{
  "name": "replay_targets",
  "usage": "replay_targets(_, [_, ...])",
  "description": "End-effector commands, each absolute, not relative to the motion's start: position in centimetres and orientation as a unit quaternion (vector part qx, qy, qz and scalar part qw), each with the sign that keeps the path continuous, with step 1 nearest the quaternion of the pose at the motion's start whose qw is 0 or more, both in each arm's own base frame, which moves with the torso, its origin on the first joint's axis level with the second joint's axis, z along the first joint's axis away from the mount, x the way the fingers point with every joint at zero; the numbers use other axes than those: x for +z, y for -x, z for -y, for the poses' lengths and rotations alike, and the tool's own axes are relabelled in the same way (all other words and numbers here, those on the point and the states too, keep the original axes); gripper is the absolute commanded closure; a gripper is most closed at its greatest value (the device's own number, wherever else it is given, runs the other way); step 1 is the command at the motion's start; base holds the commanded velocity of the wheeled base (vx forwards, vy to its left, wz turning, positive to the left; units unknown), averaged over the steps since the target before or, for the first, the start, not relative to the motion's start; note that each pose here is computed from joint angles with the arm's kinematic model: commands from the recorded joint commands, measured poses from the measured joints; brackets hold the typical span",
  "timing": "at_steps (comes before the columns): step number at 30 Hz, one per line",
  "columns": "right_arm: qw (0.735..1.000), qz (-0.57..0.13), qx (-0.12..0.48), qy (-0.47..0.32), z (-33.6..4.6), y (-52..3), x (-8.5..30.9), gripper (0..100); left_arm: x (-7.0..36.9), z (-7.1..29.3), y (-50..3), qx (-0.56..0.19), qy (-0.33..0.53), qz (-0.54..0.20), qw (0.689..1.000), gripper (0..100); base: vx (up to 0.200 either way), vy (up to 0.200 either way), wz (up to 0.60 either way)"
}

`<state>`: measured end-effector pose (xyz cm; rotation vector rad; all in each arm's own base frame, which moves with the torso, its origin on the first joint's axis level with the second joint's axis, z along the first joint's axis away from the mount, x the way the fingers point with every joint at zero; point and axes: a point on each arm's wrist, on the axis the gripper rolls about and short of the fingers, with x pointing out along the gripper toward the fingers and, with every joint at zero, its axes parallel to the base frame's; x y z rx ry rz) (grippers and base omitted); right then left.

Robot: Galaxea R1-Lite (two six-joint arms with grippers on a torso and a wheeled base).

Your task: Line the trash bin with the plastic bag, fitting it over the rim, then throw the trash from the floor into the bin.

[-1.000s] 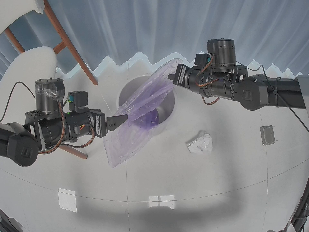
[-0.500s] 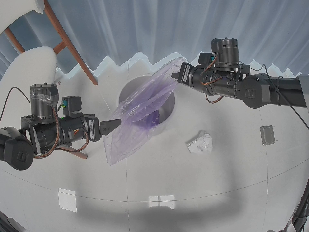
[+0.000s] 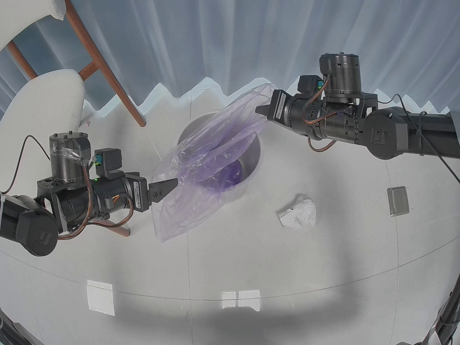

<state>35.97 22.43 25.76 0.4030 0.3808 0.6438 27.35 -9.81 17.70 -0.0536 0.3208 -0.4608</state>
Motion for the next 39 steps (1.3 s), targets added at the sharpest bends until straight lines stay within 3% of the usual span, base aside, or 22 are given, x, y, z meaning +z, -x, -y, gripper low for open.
replay_targets(1, [0.911,-0.184,0.314,-0.196,-22.1,-35.5,26.1,100,16.9,9.4,-28.1,-0.216,0.028,-0.170,0.961,0,0.000,0.000,0.00])
replay_targets(22, [0.905,-0.185,0.328,-0.197,-22.1,-35.4,26.2,100,17.0,7.6,-29.3,-0.187,0.035,-0.159,0.969,0,0.000,0.000,0.00])
replay_targets(36, [0.902,-0.183,0.337,-0.199,-22.0,-35.1,26.6,100,13.2,10.1,-31.5,-0.216,0.034,-0.173,0.960,0,0.000,0.000,0.00])
replay_targets(37, [0.902,-0.183,0.337,-0.199,-21.9,-35.0,26.7,100,13.0,10.0,-31.7,-0.215,0.035,-0.171,0.961,100,0.000,0.000,0.00])
replay_targets(39, [0.902,-0.183,0.337,-0.199,-21.9,-35.0,26.7,100,13.0,10.0,-31.9,-0.214,0.036,-0.165,0.962,100,0.000,0.000,0.00])
